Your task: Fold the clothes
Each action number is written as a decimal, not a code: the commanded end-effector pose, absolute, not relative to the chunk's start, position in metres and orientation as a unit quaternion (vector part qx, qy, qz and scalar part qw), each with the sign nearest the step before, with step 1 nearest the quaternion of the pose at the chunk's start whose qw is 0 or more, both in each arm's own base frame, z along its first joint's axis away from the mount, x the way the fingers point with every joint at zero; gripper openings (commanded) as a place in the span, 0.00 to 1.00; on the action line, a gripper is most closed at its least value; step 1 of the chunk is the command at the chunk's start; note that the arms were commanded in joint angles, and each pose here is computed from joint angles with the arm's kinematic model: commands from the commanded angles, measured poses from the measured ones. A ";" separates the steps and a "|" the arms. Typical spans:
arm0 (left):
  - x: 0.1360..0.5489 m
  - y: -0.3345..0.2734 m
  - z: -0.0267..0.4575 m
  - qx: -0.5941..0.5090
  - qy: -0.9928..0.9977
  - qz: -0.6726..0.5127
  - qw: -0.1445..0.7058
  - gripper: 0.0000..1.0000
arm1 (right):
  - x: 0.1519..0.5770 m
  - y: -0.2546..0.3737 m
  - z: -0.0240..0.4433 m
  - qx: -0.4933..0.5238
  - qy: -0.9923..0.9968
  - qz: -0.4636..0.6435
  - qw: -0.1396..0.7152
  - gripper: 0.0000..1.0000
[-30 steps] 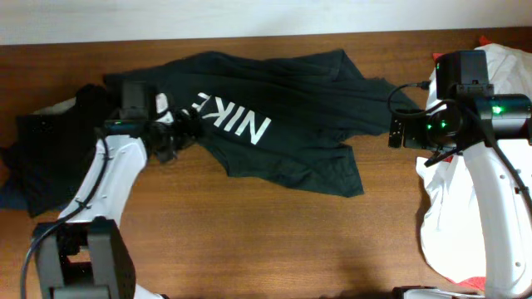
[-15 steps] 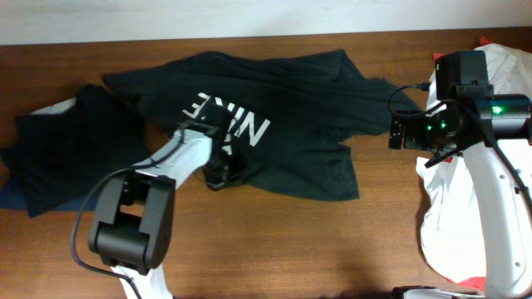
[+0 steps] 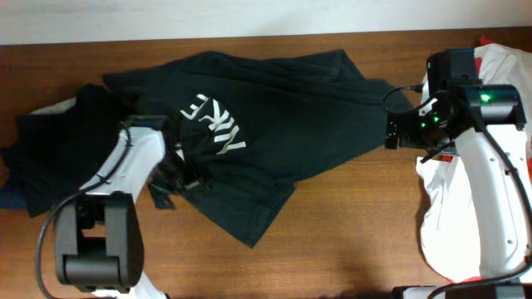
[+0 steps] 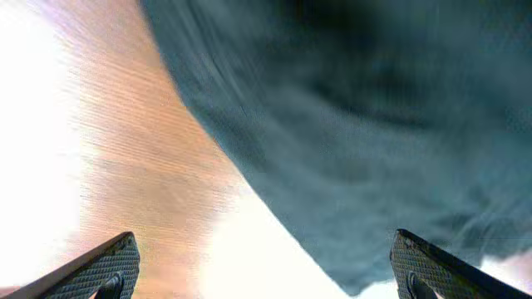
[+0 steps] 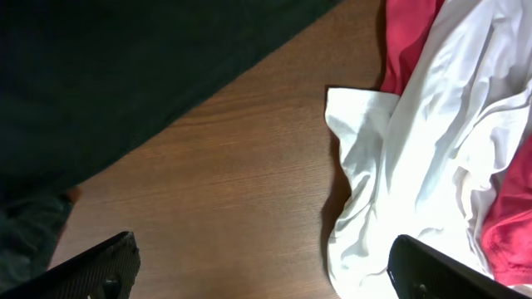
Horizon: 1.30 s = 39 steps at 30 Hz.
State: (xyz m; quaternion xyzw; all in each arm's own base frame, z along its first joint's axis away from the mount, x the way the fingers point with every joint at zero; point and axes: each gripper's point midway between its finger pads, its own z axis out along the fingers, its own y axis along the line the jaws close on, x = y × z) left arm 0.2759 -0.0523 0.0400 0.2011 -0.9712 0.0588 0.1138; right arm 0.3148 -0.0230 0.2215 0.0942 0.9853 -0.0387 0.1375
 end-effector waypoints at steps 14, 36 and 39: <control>0.284 -0.095 -0.008 0.162 -0.983 0.077 0.022 0.01 | 0.316 -0.027 0.221 0.103 0.985 -0.043 0.135 0.99; 0.280 0.025 0.094 0.285 -0.956 0.053 -0.041 0.00 | 0.319 -0.004 -0.010 0.202 0.979 0.020 0.035 0.86; 0.280 0.025 0.094 0.285 -0.956 0.053 -0.041 0.00 | 0.327 -0.005 -0.020 0.202 0.978 0.020 0.042 0.83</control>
